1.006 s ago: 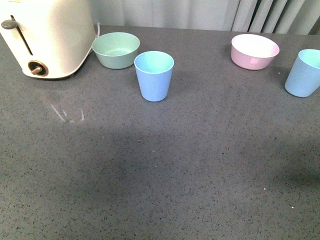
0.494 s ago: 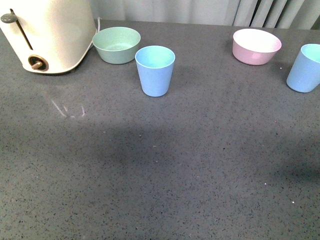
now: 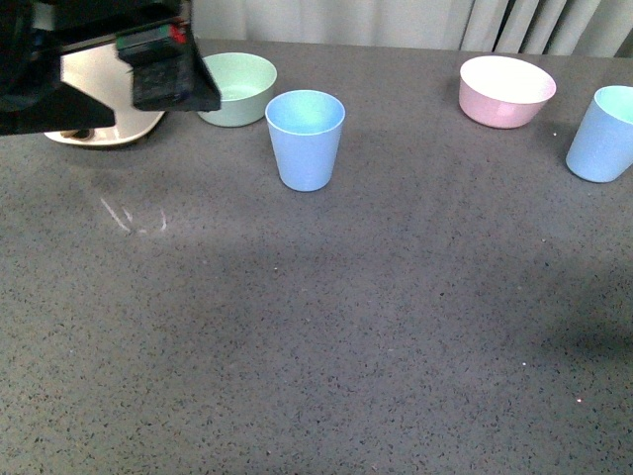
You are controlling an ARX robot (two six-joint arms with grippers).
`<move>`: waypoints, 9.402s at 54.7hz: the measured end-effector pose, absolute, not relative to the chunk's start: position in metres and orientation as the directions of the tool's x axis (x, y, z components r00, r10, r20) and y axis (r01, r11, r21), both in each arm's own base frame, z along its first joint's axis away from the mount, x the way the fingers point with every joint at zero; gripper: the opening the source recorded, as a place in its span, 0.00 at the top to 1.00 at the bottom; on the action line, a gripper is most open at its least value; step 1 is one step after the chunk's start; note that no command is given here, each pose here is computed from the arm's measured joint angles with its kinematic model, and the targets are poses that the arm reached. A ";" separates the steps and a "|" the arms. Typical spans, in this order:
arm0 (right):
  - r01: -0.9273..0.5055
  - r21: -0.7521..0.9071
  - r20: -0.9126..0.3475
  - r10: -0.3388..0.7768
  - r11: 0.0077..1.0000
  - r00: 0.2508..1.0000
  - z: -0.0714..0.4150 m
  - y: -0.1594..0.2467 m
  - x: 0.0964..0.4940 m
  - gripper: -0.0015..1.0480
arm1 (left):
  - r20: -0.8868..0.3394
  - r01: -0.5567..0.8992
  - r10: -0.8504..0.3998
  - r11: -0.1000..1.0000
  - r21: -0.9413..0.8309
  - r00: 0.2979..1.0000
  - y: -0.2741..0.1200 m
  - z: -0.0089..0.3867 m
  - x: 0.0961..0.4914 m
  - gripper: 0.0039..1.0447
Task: Stack blue cups with both arms
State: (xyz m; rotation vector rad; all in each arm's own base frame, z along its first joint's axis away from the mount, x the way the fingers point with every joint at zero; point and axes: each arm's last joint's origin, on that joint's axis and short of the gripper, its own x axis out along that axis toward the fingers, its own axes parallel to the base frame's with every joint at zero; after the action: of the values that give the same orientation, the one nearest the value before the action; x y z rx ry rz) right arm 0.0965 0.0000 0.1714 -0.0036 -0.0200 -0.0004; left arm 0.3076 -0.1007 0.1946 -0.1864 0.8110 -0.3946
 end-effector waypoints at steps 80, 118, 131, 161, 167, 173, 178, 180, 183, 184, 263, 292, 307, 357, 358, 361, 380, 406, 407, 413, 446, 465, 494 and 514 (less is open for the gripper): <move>0.000 -0.004 0.020 0.000 1.000 1.000 0.171 0.000 0.097 0.09 | -0.784 0.124 -0.285 0.958 -0.260 0.551 -0.177 0.143 0.425 0.08; 0.000 -0.004 0.020 0.000 1.000 1.000 0.171 0.000 0.097 0.09 | -0.831 0.130 -0.290 0.957 -0.259 0.475 -0.212 0.146 0.417 0.98; 0.000 -0.004 0.020 0.000 1.000 1.000 0.171 0.000 0.097 0.09 | -0.823 0.167 -0.328 0.945 -0.282 0.463 -0.236 0.160 0.398 0.98; 0.001 -0.004 0.020 -0.001 1.000 1.000 0.171 0.000 0.097 0.09 | -0.860 0.260 -0.314 0.940 -0.222 0.403 -0.288 0.142 0.356 0.98; 0.000 -0.004 0.020 0.000 1.000 1.000 0.171 0.000 0.097 0.09 | -0.864 0.264 -0.302 0.942 -0.206 0.403 -0.288 0.140 0.356 0.98; 0.001 -0.004 0.020 -0.001 1.000 1.000 0.171 0.000 0.097 0.09 | -0.863 0.270 -0.303 0.941 -0.204 0.404 -0.288 0.140 0.356 0.98; 0.000 -0.004 0.020 0.000 1.000 1.000 0.171 0.000 0.097 0.09 | -0.863 0.270 -0.304 0.941 -0.206 0.404 -0.288 0.140 0.356 0.94; 0.001 -0.004 0.020 -0.001 1.000 1.000 0.171 0.000 0.097 0.09 | -0.862 0.270 -0.305 0.941 -0.206 0.404 -0.288 0.140 0.356 0.91; 0.000 -0.004 0.020 0.000 1.000 1.000 0.171 0.000 0.097 0.09 | -0.862 0.272 -0.310 0.939 -0.212 0.400 -0.289 0.140 0.356 0.83; 0.000 -0.004 0.020 0.000 1.000 1.000 0.171 0.000 0.097 0.09 | -0.862 0.272 -0.311 0.939 -0.212 0.400 -0.289 0.140 0.356 0.81; 0.001 -0.004 0.020 -0.001 1.000 1.000 0.171 0.000 0.097 0.09 | -0.016 0.008 -0.008 1.000 -0.013 1.000 -0.024 0.198 0.207 0.99; 0.000 -0.004 0.020 0.000 1.000 1.000 0.171 0.000 0.097 0.09 | -0.005 0.000 0.000 1.000 -0.009 1.000 -0.001 0.179 0.159 0.99; 0.000 -0.004 0.020 0.000 1.000 1.000 0.171 0.000 0.097 0.09 | 0.004 0.004 -0.004 1.000 -0.009 1.000 -0.001 0.168 0.142 0.99; 0.000 -0.004 0.020 0.000 1.000 1.000 0.171 0.000 0.097 0.09 | 0.015 0.004 -0.004 1.000 -0.009 1.000 0.000 0.171 0.109 0.99; 0.000 -0.004 0.020 0.000 1.000 1.000 0.171 0.000 0.097 0.09 | 0.015 0.004 -0.004 1.000 -0.009 1.000 0.000 0.171 0.108 0.99; 0.000 -0.004 0.020 0.000 1.000 1.000 0.171 0.000 0.096 0.09 | -0.007 0.004 -0.004 1.000 -0.009 1.000 0.000 0.169 0.105 0.99; 0.000 -0.004 0.020 0.000 1.000 1.000 0.171 0.000 0.097 0.09 | 0.006 0.004 -0.004 1.000 -0.009 1.000 0.000 0.168 0.097 0.99; 0.141 0.043 -0.356 -0.117 0.989 0.927 0.205 -0.030 0.174 0.09 | 0.006 0.004 -0.004 1.000 -0.009 1.000 0.000 0.168 0.097 0.51; 0.130 0.018 -0.353 -0.115 0.991 0.928 0.208 -0.032 0.182 0.09 | 0.006 0.004 -0.004 1.000 -0.009 1.000 0.000 0.168 0.097 0.48; 0.032 -0.041 -0.406 -0.046 0.999 0.913 0.212 -0.037 0.229 0.09 | 0.006 0.004 -0.004 1.000 -0.009 1.000 0.000 0.168 0.097 0.31; -0.223 -0.270 -0.679 -0.022 0.937 0.733 0.158 0.011 0.412 0.09 | 0.006 0.004 -0.004 1.000 -0.007 1.000 0.000 0.168 0.097 0.08; -0.207 -0.279 -0.711 -0.057 0.938 0.701 0.150 0.006 0.428 0.26 | 0.006 0.004 -0.004 1.000 -0.007 1.000 0.000 0.168 0.097 0.08; -0.241 -0.210 -0.742 0.007 0.947 0.671 0.151 -0.008 0.418 0.98 | 0.006 0.004 -0.004 1.000 -0.007 1.000 0.000 0.168 0.097 0.08; -0.548 -0.094 -0.641 0.370 0.831 0.672 0.236 0.049 0.347 0.98 | 0.006 0.004 -0.004 1.000 -0.007 1.000 0.000 0.168 0.097 0.08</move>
State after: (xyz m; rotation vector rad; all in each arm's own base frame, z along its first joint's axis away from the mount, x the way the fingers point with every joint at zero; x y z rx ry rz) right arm 0.3475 0.0491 0.2363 -0.2905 0.6518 0.5251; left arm 0.0974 -0.0004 0.1680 -0.0071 -0.0055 -0.0038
